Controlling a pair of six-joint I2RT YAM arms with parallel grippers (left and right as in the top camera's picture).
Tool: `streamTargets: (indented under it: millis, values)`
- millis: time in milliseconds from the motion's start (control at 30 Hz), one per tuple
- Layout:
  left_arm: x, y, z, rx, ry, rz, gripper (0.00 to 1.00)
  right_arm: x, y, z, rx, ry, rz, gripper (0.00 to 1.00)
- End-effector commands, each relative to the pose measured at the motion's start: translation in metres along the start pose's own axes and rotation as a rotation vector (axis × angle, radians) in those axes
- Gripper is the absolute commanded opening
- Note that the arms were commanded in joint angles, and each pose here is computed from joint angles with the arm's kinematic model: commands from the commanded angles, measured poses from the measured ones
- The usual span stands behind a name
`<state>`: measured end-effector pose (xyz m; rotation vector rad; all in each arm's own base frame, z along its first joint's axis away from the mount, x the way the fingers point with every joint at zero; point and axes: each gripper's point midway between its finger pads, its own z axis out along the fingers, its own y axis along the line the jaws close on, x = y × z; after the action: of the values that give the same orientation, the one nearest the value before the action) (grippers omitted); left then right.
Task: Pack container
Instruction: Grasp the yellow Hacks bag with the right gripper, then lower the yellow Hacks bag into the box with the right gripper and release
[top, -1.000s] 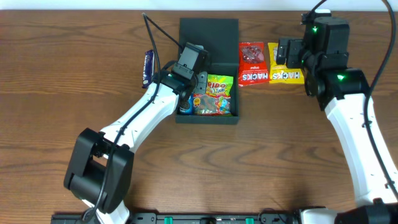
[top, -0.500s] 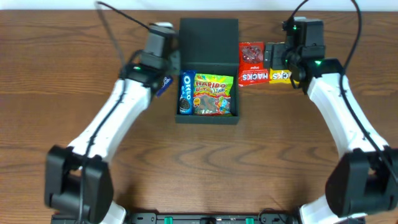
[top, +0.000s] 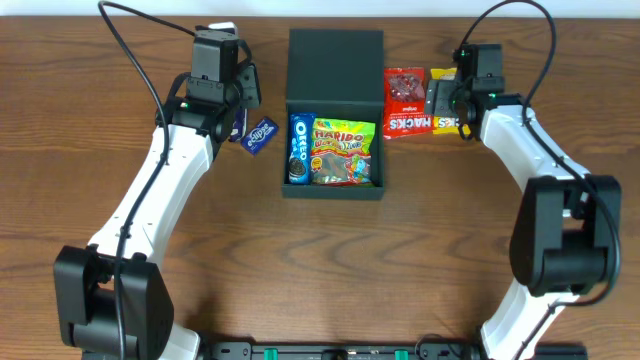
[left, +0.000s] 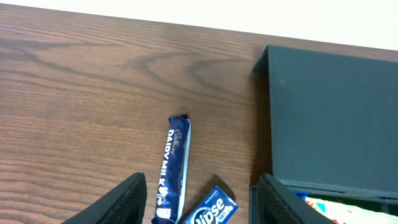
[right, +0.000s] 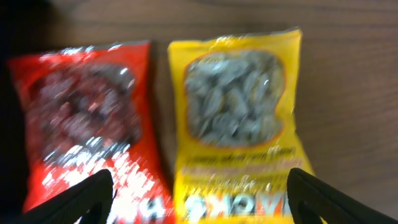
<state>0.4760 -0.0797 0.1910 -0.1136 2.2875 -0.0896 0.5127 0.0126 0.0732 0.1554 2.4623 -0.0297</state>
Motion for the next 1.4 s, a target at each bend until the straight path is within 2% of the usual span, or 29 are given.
streamTargets:
  millis: [0, 167, 433, 600, 633, 867, 933, 1033, 1200, 1367]
  values:
    - [-0.005, 0.000, -0.002, 0.008, -0.010, 0.003, 0.58, -0.008, -0.011, 0.010, 0.058, -0.037, 0.023, 0.84]
    - [-0.004, 0.000, -0.002, 0.008, -0.009, 0.002, 0.58, -0.013, -0.018, 0.023, 0.105, -0.075, 0.028, 0.78]
    - [-0.004, -0.003, -0.002, 0.026, -0.005, 0.003, 0.58, 0.019, -0.025, 0.054, 0.129, 0.004, 0.022, 0.74]
    - [-0.004, -0.004, -0.002, 0.026, -0.005, 0.003, 0.57, 0.021, -0.028, 0.058, 0.133, 0.010, 0.024, 0.70]
    - [-0.004, -0.004, -0.002, 0.026, -0.005, 0.003, 0.58, 0.021, -0.029, 0.058, 0.136, 0.009, 0.027, 0.66]
    - [-0.004, -0.004, -0.002, 0.026, -0.005, 0.002, 0.58, 0.020, -0.039, 0.058, 0.149, 0.010, 0.041, 0.18]
    - [-0.004, -0.004, -0.002, 0.026, -0.005, 0.002, 0.58, 0.020, -0.039, 0.058, 0.149, 0.010, 0.041, 0.08]
    - [-0.004, -0.004, -0.002, 0.026, -0.006, 0.002, 0.58, 0.017, -0.039, 0.055, 0.147, 0.002, 0.042, 0.01]
    - [-0.004, -0.004, -0.003, 0.026, -0.006, 0.003, 0.58, -0.009, -0.036, 0.030, 0.136, -0.065, 0.049, 0.01]
    - [-0.008, -0.004, -0.003, 0.025, -0.021, 0.002, 0.58, -0.053, -0.024, -0.020, 0.086, -0.190, 0.017, 0.01]
